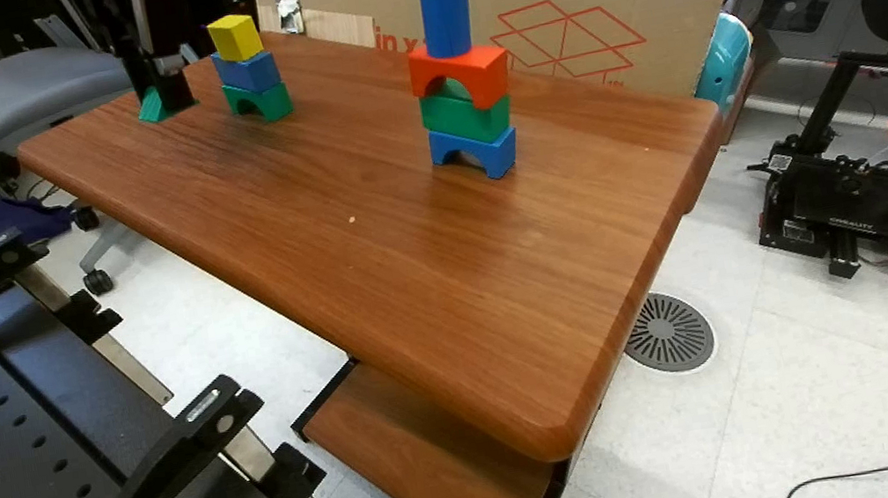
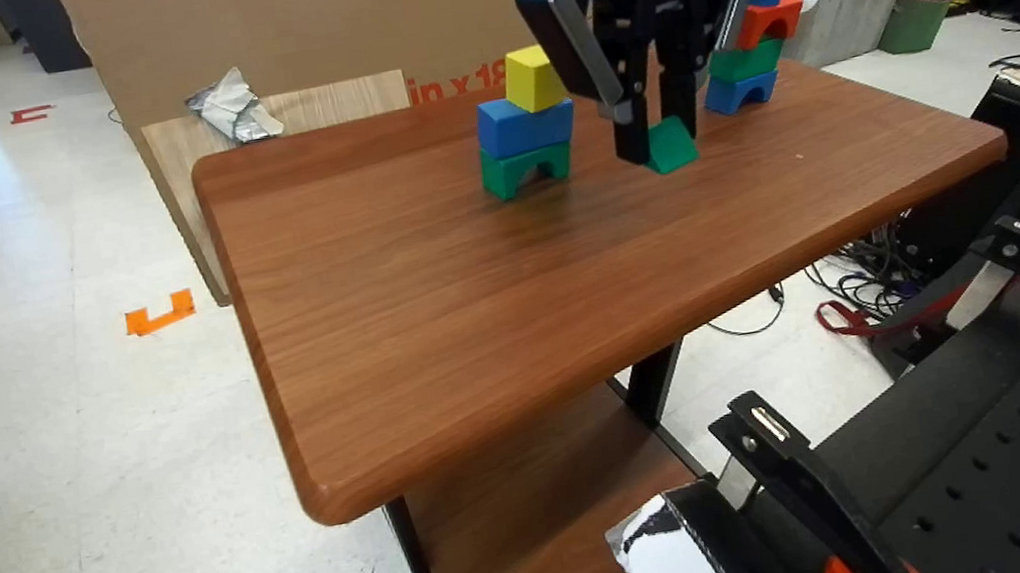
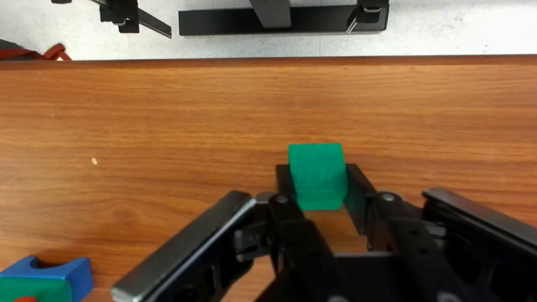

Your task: Pick up the triangular block and put it on the table

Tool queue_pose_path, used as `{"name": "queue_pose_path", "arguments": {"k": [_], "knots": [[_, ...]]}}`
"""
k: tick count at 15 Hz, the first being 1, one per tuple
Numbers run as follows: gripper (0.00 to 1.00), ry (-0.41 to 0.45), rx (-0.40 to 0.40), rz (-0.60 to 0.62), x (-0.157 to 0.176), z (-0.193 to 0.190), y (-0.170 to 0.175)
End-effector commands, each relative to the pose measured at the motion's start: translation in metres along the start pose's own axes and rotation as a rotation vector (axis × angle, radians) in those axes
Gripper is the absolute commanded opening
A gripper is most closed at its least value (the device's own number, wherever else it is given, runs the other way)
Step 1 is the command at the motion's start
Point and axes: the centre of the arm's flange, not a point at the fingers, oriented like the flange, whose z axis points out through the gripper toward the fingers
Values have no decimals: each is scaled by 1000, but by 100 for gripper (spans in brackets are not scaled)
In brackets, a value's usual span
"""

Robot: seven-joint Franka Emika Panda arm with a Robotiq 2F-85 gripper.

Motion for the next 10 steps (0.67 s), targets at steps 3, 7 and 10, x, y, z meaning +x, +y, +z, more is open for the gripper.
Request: {"name": "queue_pose_path", "arguments": {"k": [3,7,10], "knots": [[8,-34,-14,24,15,51,-10],[8,-64,-17,12,18,67,-13],[58,-51,-10,8,15,60,-12]]}}
